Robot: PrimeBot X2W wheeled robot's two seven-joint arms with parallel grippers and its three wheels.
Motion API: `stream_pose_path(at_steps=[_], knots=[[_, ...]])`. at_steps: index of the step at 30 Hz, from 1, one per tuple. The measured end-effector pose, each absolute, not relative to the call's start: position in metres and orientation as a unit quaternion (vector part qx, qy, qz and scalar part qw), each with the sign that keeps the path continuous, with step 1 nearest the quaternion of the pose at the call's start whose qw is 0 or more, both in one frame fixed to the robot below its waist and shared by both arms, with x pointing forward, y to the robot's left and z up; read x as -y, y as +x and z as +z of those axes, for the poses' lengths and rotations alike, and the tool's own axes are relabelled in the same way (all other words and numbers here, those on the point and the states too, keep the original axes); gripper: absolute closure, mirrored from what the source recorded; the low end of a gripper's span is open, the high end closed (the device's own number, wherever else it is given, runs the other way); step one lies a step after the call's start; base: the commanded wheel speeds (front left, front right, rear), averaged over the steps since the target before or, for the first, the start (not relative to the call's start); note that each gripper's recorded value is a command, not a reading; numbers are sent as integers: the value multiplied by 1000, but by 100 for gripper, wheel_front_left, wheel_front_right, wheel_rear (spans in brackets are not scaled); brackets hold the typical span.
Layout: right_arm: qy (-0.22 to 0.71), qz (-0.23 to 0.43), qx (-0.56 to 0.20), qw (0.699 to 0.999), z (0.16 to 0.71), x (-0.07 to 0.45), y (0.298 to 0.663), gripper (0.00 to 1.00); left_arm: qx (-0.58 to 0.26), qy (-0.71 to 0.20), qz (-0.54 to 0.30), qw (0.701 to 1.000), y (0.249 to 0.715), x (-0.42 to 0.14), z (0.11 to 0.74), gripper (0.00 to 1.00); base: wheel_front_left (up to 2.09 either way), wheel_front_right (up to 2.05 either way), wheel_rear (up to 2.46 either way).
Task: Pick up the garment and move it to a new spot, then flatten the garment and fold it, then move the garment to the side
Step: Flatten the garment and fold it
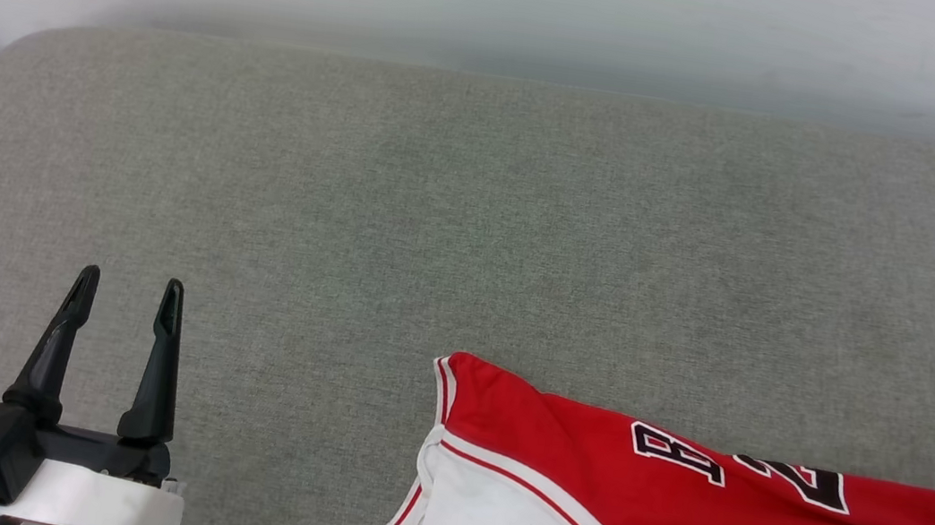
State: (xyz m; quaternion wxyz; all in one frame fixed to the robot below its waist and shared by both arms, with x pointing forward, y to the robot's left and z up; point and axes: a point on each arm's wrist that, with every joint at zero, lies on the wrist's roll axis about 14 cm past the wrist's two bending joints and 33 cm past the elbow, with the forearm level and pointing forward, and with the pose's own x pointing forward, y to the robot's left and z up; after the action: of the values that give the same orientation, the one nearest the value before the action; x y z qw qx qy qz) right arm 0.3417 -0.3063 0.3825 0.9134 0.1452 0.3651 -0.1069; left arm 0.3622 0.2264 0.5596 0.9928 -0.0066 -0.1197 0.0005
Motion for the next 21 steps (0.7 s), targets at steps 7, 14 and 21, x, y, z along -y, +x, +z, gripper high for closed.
stream_pose_path(at_steps=[7, 14, 21], knots=[[119, -68, -348, 927, 403, 288, 343, 100, 125, -14, -12, 992, 361, -218, 562, 0, 0, 0, 0], [127, 12, -346, 930, 423, 232, 337, 100, 139, -19, -15, 990, 355, -215, 571, 0, 0, 0, 0], [172, 117, -351, 913, 441, 149, 328, 100, 143, -22, -9, 989, 344, -217, 573, 0, 0, 0, 0]])
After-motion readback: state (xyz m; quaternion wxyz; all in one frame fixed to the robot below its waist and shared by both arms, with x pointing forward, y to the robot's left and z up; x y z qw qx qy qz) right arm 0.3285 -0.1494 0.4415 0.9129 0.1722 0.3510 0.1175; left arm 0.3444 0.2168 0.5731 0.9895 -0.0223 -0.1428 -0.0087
